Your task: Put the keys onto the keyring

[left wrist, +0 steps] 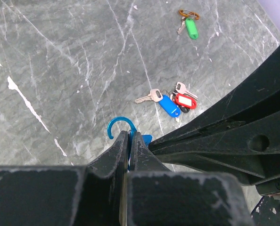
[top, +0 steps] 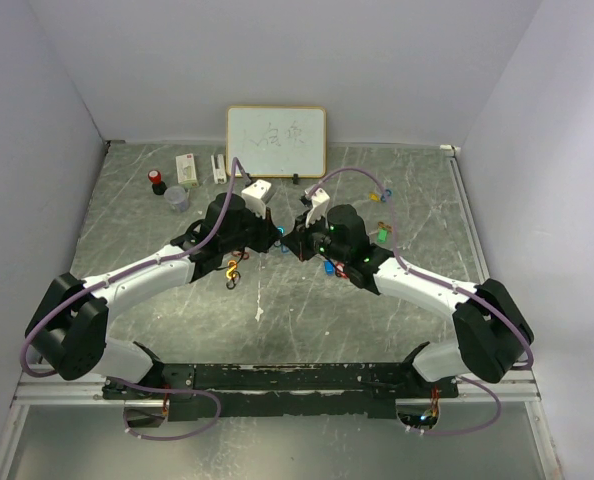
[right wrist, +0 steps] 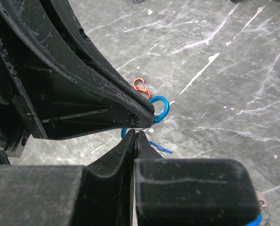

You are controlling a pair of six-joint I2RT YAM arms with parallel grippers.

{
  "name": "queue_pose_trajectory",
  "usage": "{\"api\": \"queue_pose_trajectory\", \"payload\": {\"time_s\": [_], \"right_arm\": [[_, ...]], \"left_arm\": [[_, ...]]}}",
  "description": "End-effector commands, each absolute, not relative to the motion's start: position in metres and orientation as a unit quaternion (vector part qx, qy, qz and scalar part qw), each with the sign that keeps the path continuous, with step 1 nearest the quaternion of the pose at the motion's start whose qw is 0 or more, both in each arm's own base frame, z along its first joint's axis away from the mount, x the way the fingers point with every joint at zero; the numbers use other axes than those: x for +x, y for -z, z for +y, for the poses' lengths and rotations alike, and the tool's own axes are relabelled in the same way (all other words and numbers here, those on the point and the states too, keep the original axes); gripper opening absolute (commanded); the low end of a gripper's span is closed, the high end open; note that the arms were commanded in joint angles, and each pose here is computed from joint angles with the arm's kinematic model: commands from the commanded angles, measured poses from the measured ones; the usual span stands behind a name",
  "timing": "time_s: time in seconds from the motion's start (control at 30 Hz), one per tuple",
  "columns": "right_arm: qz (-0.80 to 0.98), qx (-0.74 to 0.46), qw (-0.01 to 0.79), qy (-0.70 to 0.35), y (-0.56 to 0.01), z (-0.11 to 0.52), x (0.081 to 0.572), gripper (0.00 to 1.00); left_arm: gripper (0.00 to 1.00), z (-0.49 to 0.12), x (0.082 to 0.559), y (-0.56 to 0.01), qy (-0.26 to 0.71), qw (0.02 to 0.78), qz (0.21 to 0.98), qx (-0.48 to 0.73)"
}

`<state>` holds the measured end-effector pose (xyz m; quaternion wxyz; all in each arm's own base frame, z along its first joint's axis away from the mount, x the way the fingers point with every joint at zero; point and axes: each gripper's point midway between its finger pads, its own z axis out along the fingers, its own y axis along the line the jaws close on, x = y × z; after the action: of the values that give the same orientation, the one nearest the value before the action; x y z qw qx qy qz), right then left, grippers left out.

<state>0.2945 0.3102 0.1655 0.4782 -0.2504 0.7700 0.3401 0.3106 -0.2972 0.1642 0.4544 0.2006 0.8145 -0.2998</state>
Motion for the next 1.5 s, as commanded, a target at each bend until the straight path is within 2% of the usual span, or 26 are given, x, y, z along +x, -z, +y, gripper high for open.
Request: {"api": "queue_pose_trajectory", "payload": {"time_s": [0.0, 1.47], "right_arm": [[0.755, -0.252, 0.495, -0.348, -0.18, 0.315, 0.302, 0.0], [0.756, -0.259, 0.484, -0.356, -0.175, 0.313, 0.292, 0.0]], "left_arm": [[0.07, -0.306, 0.308, -0.17, 0.32, 0.457, 0.802, 0.213], [0.07, -0.301, 0.314, -0.187, 0.313, 0.481, 0.795, 0.196]]}}
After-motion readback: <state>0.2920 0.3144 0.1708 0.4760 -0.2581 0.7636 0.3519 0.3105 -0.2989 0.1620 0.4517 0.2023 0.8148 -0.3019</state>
